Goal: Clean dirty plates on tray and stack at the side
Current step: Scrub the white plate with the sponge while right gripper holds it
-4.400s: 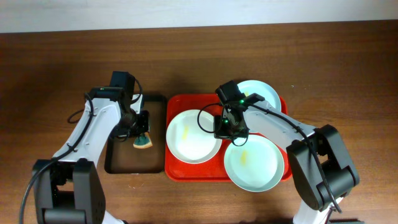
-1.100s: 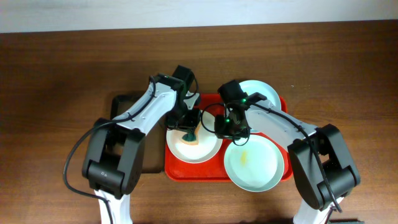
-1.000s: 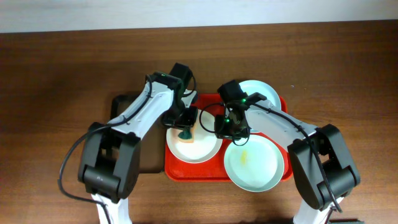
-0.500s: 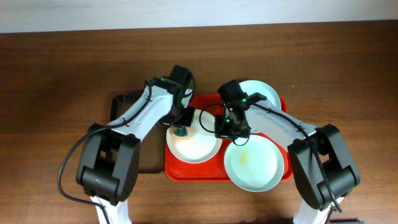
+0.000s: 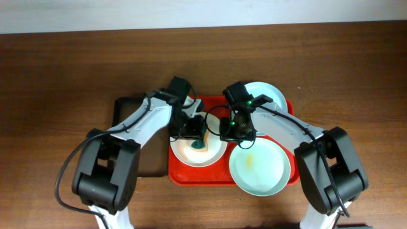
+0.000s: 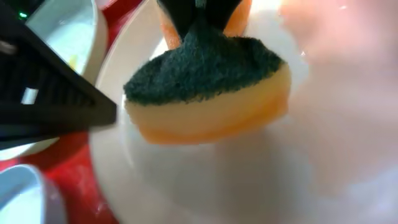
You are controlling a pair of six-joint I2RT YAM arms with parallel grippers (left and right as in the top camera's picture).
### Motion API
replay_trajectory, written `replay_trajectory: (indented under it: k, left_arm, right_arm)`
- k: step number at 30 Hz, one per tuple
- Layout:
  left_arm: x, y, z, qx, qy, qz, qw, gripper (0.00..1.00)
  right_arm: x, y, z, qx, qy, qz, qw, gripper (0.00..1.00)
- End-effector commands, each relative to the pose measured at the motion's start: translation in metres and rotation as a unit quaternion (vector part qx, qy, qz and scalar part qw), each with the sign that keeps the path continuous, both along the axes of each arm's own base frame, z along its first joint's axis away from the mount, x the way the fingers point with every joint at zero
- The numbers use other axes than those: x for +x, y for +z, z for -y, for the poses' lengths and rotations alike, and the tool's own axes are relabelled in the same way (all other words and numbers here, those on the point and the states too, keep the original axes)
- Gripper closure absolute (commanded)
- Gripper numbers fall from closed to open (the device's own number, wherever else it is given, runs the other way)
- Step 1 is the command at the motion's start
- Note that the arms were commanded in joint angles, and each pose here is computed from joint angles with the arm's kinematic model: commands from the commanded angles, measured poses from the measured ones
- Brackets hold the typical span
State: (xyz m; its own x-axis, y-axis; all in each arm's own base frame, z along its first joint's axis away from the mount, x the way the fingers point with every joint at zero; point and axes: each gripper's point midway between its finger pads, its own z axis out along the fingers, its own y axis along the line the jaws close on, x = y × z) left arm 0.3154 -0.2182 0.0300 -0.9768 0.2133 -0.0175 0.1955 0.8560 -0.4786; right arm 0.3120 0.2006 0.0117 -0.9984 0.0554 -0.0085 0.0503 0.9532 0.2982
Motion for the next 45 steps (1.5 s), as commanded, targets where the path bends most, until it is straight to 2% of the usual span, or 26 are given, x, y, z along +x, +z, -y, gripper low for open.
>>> replay_trajectory:
  k: [1, 3, 5, 11, 15, 18, 21, 24, 26, 30, 31, 36, 40, 45]
  left_arm:
    - [0.034, 0.057, -0.012, 0.005, 0.017, 0.086, 0.996, 1.0]
    - [0.039, 0.065, -0.031, 0.061, 0.028, 0.121, 0.99, 1.0]
    - [0.037, 0.059, -0.041, 0.098, 0.03, 0.12, 0.987, 1.0]
    - [0.028, 0.009, -0.042, 0.114, 0.021, 0.082, 0.99, 1.0]
    - [0.017, -0.032, -0.045, 0.133, 0.015, 0.029, 0.991, 1.0]
    - [0.003, -0.041, -0.033, 0.096, 0.006, -0.013, 0.995, 1.0]
    - [-0.008, -0.023, 0.001, -0.015, -0.022, -0.039, 0.999, 1.0]
    - [-0.006, -0.011, 0.008, -0.035, -0.024, -0.042, 0.998, 1.0]
    - [0.0, 0.014, 0.009, -0.035, -0.04, -0.026, 0.998, 1.0]
    - [0.019, 0.053, -0.008, 0.021, -0.036, 0.046, 0.998, 1.0]
    - [0.02, 0.05, -0.019, 0.058, -0.031, 0.053, 0.996, 1.0]
    - [0.018, 0.025, -0.04, 0.139, -0.013, 0.059, 0.988, 1.0]
    - [0.017, -0.004, -0.036, 0.137, -0.007, 0.08, 0.987, 1.0]
    - [-0.005, -0.035, -0.036, 0.142, 0.016, 0.058, 0.988, 1.0]
  right_arm:
    - [-0.001, -0.004, 0.0, 0.001, -0.003, -0.006, 1.0, 0.96]
    - [-0.001, -0.004, 0.0, 0.001, -0.003, -0.006, 1.0, 0.96]
    - [-0.001, -0.004, 0.0, 0.001, -0.002, -0.006, 1.0, 0.96]
    - [-0.001, -0.004, 0.0, 0.001, -0.003, -0.006, 1.0, 0.96]
    - [-0.001, -0.004, 0.0, -0.001, -0.003, -0.004, 1.0, 0.96]
    - [0.0, -0.004, 0.0, 0.0, -0.003, -0.003, 1.0, 0.96]
    - [0.0, -0.004, 0.0, 0.0, -0.003, -0.003, 1.0, 0.96]
    - [0.0, -0.004, 0.0, 0.0, -0.003, -0.003, 1.0, 0.96]
    - [0.0, -0.004, 0.0, 0.0, -0.003, -0.003, 1.0, 0.96]
    - [0.0, -0.004, 0.0, 0.0, -0.003, -0.003, 1.0, 0.96]
    - [0.0, -0.004, 0.0, 0.0, -0.003, -0.003, 1.0, 0.96]
    - [0.0, -0.004, 0.0, 0.0, -0.003, -0.003, 1.0, 0.96]
    - [0.0, -0.004, 0.0, 0.0, -0.003, -0.003, 1.0, 0.96]
    - [0.0, -0.004, 0.0, 0.0, -0.003, -0.003, 1.0, 0.96]
